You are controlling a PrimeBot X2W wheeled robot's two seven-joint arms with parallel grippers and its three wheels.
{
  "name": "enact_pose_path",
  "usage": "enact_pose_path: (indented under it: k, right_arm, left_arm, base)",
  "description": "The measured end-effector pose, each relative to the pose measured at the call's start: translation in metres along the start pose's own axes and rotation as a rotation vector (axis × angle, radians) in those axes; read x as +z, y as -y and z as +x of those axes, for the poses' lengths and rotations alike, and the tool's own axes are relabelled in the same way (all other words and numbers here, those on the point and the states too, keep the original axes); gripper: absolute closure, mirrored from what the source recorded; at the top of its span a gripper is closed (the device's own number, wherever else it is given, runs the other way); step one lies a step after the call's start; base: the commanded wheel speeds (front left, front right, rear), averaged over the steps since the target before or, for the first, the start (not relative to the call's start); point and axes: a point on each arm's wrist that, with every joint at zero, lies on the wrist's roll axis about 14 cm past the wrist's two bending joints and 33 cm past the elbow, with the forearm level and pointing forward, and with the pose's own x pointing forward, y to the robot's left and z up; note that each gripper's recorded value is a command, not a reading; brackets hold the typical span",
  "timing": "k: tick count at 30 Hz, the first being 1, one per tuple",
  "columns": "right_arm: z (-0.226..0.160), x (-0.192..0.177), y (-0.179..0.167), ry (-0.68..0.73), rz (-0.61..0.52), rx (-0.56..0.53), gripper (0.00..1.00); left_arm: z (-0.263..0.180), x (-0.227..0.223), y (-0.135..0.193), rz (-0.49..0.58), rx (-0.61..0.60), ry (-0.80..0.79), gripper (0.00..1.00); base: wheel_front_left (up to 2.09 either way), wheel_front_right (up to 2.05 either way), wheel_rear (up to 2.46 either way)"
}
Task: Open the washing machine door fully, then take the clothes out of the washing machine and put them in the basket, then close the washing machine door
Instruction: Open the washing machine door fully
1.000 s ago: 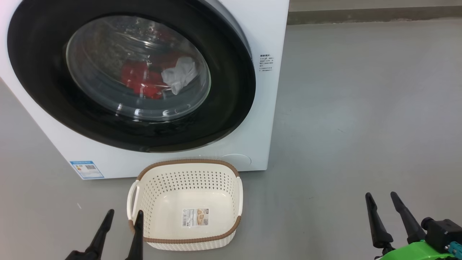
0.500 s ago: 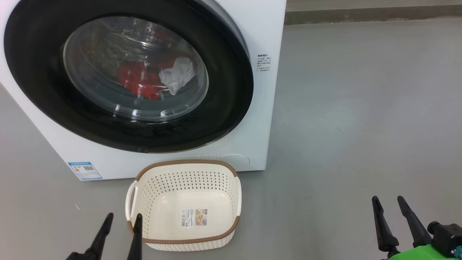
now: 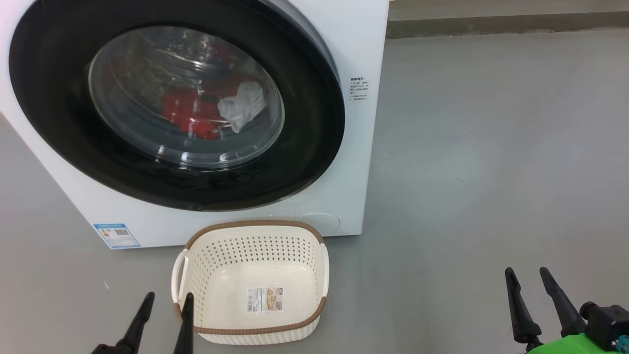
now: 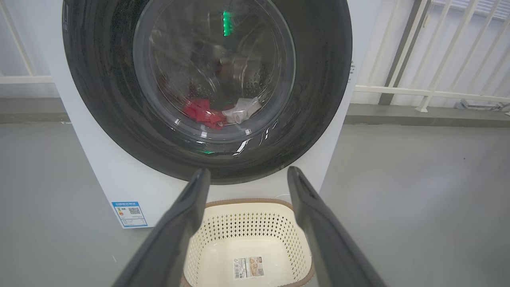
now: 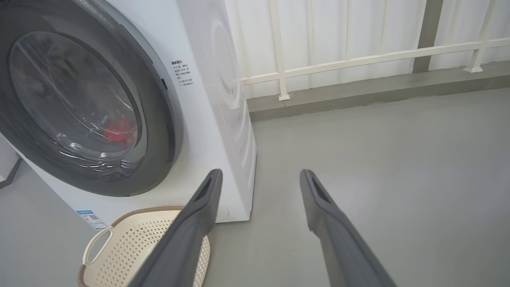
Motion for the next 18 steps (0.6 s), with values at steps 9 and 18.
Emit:
enact_pose_path:
  k: [9,18]
  right_arm:
    - [0.003,-0.003,-0.013,-0.003,0.071,0.020,1.00]
    - [0.054,0.047,-0.055,0.139,0.324,0.115,1.00]
  left_arm:
    - [-0.001,0.000,0.004,-0.001,-0.012,0.000,0.00]
    - [0.000,-0.006,0.006,-0.007,-0.016,-0.017,0.00]
  base:
    - [0.00,0.00,0.00]
    - [0.00,0.00,0.00]
